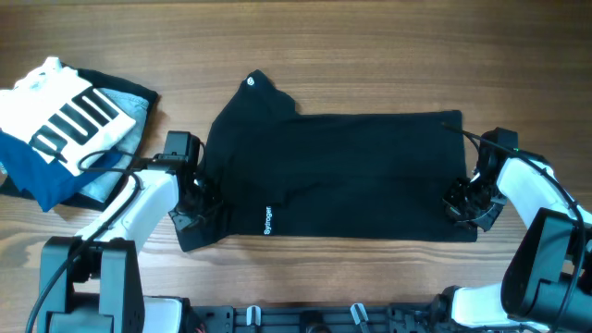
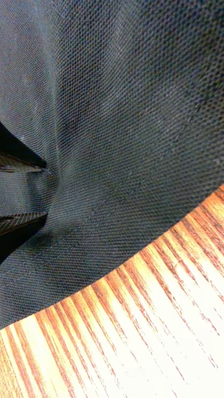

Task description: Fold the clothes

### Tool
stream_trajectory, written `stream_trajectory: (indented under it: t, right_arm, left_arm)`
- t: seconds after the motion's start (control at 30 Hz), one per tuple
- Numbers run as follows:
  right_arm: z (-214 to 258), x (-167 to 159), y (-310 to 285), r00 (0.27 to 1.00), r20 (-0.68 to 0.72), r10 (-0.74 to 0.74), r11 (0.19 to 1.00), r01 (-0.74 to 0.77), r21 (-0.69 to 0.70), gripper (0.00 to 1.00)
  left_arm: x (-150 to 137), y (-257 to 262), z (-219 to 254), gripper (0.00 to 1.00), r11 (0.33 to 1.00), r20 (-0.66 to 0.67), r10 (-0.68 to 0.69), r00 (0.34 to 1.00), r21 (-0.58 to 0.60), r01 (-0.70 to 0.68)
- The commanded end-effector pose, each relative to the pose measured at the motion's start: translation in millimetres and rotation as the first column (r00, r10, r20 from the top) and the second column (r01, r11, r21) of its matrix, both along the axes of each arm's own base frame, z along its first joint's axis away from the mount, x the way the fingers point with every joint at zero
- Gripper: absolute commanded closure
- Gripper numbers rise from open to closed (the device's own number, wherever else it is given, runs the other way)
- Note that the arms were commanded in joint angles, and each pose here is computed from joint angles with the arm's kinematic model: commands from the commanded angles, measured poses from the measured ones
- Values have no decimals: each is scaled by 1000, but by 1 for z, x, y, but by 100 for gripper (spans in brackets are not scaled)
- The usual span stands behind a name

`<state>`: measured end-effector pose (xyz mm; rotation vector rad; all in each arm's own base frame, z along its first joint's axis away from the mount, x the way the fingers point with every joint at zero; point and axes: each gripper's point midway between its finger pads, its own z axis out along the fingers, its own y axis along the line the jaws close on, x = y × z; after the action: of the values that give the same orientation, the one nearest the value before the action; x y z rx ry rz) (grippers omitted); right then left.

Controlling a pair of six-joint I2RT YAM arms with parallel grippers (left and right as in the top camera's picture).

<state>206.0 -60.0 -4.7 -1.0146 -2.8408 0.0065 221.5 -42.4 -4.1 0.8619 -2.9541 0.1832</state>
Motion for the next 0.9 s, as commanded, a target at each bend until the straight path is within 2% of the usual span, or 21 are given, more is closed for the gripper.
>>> stream_trajectory:
  t: [0.0,0.03,0.1,0.27,0.4,0.43,0.5,0.57,0.67,0.87]
  right_arm:
    - [-2,-5,-6,1000,-10,-26,999,26,-29,77]
    - [-2,-5,-6,1000,-11,-21,999,21,-28,72]
    - [-2,-5,-5,1000,-11,-13,1000,13,-24,68]
    - [3,3,1,1000,16,-6,1000,6,22,66]
    - [27,20,-2,997,78,-4,1000,3,16,65]
    - [34,25,-1,995,102,4,1000,-7,21,63]
    - [49,37,2,987,159,20,999,-26,41,48]
    - [62,45,2,980,195,34,998,-43,45,40]
    - [81,56,2,969,238,68,996,-82,47,35]
    - [112,78,2,944,311,109,990,-130,48,28]
  left_arm:
    - [-11,-20,-6,64,988,-41,-100,994,-123,94]
    - [-7,-23,-2,61,978,-14,-155,988,-146,152]
    - [-2,-24,3,58,976,-2,-162,987,-148,160]
    - [20,-21,29,56,970,36,-213,976,-113,216]
    - [55,-13,78,51,969,145,-239,960,-33,246]
    - [61,-14,89,49,968,175,-240,955,-28,248]
    - [76,-15,113,41,958,251,-276,928,-8,288]
    - [83,-16,130,38,940,285,-331,899,13,342]
    - [91,-17,152,32,906,323,-412,852,48,420]
    - [110,-18,182,29,901,403,-422,812,85,426]
